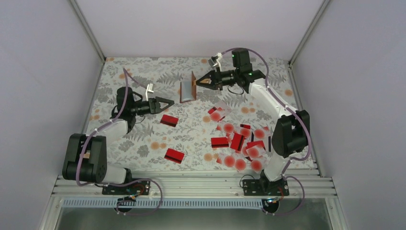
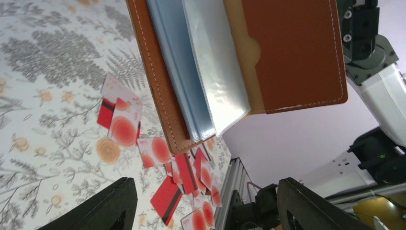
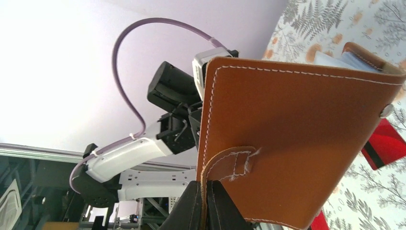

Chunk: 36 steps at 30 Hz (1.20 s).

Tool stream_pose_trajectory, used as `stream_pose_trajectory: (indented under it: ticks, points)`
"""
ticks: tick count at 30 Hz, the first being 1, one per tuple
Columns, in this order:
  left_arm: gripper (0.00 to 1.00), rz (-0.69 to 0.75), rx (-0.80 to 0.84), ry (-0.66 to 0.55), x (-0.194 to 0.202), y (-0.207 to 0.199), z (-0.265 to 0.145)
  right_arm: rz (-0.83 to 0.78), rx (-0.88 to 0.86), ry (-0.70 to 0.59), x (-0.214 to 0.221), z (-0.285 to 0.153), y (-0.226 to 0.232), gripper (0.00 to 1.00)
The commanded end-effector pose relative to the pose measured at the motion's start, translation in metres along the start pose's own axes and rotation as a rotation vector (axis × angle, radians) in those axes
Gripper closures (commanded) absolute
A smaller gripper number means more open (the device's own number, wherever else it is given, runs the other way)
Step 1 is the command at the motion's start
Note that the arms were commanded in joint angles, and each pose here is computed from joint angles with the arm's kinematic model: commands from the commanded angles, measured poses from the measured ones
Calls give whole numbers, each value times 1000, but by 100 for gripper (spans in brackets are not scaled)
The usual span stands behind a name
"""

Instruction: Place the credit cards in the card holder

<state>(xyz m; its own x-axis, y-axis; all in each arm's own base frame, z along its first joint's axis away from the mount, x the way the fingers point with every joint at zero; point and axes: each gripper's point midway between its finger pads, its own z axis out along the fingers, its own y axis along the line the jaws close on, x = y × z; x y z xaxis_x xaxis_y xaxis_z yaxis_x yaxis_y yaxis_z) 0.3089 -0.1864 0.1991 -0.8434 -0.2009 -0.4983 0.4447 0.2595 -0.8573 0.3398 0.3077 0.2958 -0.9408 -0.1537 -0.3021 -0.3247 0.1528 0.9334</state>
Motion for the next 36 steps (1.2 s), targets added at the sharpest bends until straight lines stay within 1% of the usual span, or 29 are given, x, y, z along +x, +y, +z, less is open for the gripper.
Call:
stream_pose_trajectory:
  ticks: [1,4,7,10,14,18,20,24,25,29,31,34,35,36]
  points:
    - [27,107,128,3,-10,-28,-1,-45,-63,23,2,-4,47,96]
    - [28,90,133,-1,-19,-29,1,-54,-73,25,0,-4,56,96]
    - [35,77,147,-12,-26,-31,2,-63,-80,31,-2,-4,65,96]
    - [38,52,165,-29,-31,-33,4,-81,-91,31,-4,-3,78,96]
    - [38,29,193,-41,-37,-34,6,-108,-104,31,-5,-2,97,96]
    - [37,58,250,-52,-49,-52,8,-116,-114,40,-3,2,105,96]
    - [39,67,266,-57,-56,-59,10,-126,-117,42,-2,3,110,96]
    - [51,58,310,-86,-68,-71,9,-144,-127,44,-1,7,119,96]
    - [57,57,325,-93,-70,-75,8,-146,-128,44,-1,7,120,96]
    - [73,52,365,-125,-74,-83,4,-159,-125,32,-4,6,124,96]
    - [77,44,372,-139,-75,-85,3,-167,-127,28,-4,6,127,96]
    - [77,38,376,-145,-75,-86,2,-170,-130,30,-3,5,129,96]
    - [73,37,368,-144,-74,-84,1,-172,-131,30,-3,5,130,96]
    - [66,27,351,-150,-74,-79,1,-175,-133,30,-4,5,132,96]
